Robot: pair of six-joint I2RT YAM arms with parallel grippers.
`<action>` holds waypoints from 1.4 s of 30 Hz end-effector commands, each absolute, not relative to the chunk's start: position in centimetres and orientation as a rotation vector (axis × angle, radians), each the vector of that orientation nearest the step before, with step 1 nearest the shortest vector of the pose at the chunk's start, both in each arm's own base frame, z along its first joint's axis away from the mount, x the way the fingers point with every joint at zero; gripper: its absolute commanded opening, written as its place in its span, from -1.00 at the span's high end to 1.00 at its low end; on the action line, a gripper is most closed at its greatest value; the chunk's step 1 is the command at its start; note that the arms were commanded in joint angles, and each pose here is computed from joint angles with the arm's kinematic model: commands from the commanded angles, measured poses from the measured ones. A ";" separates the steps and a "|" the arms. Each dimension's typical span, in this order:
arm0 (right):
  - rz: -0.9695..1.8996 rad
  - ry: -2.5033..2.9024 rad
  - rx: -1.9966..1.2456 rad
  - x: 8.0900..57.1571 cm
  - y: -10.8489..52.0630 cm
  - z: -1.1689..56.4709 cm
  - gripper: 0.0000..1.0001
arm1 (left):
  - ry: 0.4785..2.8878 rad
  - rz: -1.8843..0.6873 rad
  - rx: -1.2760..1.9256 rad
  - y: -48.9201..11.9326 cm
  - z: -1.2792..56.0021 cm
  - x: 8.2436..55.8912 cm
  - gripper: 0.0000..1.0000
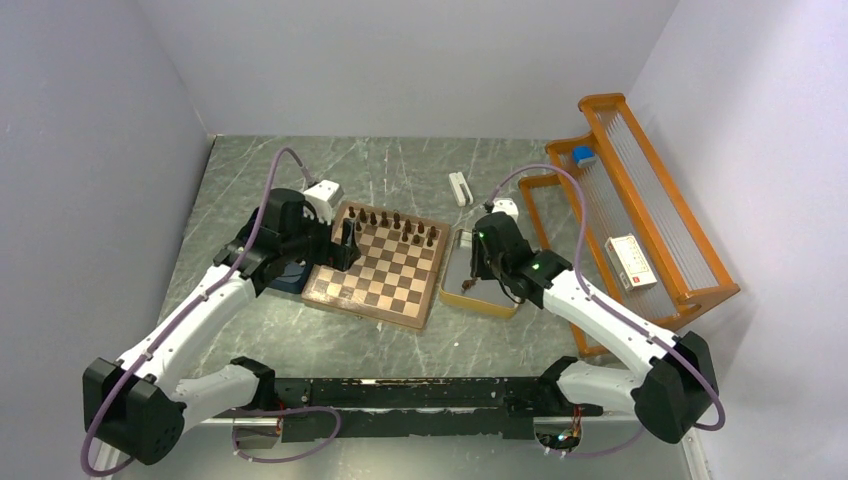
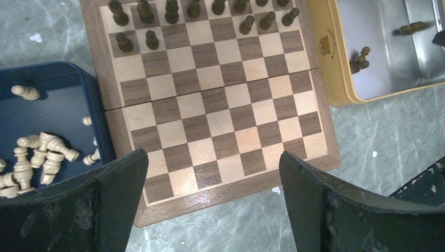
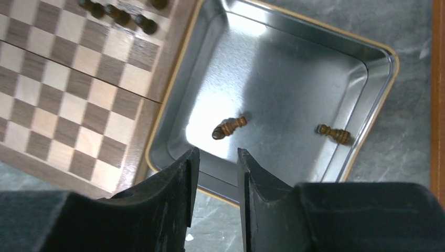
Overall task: Set up the chess pieces on the board
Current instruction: Pick up the chess piece from the storage box.
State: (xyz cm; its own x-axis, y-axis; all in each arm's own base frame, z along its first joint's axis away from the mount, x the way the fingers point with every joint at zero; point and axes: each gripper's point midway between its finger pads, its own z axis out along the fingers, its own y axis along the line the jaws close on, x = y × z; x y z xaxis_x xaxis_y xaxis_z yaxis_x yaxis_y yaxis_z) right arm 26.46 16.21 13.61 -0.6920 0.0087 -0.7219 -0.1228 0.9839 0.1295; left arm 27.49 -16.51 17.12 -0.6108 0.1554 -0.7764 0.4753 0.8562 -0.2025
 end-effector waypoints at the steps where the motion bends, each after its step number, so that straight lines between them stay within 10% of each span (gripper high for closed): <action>1: 0.148 2.405 -0.060 25.7 14.5 10.7 0.28 | 2.155 -0.432 0.422 -15.7 18.2 28.3 -0.98; 42: 0.203 2.535 -0.156 26.5 17.9 3.8 0.41 | 2.114 -0.252 0.305 -12.5 19.7 28.8 -0.98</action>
State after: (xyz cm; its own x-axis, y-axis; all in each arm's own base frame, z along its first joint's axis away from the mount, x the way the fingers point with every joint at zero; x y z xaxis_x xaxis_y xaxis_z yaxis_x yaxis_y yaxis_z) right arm 26.26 17.67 4.12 -0.8279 -0.0549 -0.5581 -0.1564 0.9783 0.1358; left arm 28.77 -12.75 19.21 -0.5368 0.1196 -0.8352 0.3235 0.9434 -0.0729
